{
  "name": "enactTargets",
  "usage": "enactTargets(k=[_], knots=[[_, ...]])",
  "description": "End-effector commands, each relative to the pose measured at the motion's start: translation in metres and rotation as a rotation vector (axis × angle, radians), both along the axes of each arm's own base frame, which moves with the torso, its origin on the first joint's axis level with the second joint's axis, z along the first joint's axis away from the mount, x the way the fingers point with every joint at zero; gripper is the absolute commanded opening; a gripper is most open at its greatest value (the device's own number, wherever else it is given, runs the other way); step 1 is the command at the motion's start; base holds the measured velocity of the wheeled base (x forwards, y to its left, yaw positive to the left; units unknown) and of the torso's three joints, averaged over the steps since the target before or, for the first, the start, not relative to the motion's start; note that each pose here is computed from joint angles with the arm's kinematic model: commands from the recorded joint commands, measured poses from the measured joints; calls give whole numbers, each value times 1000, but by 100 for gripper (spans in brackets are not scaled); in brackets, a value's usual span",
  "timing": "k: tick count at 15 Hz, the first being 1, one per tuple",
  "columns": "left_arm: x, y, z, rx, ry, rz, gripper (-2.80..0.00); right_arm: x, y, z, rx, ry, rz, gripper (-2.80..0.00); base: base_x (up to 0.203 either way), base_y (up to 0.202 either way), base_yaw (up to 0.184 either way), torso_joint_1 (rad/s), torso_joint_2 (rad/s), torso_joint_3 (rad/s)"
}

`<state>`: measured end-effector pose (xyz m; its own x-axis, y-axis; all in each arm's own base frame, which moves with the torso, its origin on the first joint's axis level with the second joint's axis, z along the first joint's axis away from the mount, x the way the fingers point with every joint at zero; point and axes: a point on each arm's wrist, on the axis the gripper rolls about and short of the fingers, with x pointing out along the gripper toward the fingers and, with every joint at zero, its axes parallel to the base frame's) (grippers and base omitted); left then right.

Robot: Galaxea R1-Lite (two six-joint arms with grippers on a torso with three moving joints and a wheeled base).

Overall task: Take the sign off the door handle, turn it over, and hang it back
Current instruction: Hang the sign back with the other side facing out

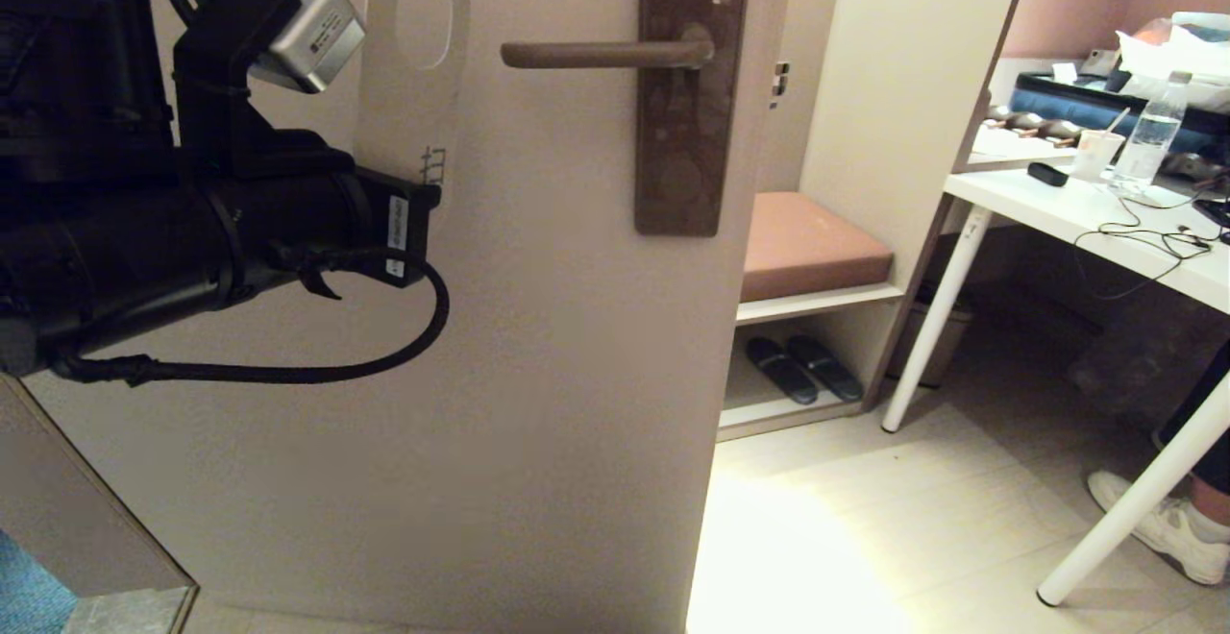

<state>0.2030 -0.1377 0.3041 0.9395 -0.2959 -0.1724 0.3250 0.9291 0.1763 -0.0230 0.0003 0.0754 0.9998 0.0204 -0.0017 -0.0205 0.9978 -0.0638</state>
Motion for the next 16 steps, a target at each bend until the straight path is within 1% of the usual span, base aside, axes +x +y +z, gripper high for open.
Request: enactTargets(k=[1, 6, 16], knots=[[0, -5, 0, 0, 0, -13, -280, 0, 0, 0, -1, 1, 1, -280, 0, 0, 0, 0, 0, 0], [-2, -8, 1, -8, -2, -34, -280, 0, 0, 0, -1, 3, 1, -280, 0, 0, 0, 0, 0, 0], [5, -13, -3, 0, 12, -29, -280, 0, 0, 0, -1, 1, 1, -280, 0, 0, 0, 0, 0, 0]])
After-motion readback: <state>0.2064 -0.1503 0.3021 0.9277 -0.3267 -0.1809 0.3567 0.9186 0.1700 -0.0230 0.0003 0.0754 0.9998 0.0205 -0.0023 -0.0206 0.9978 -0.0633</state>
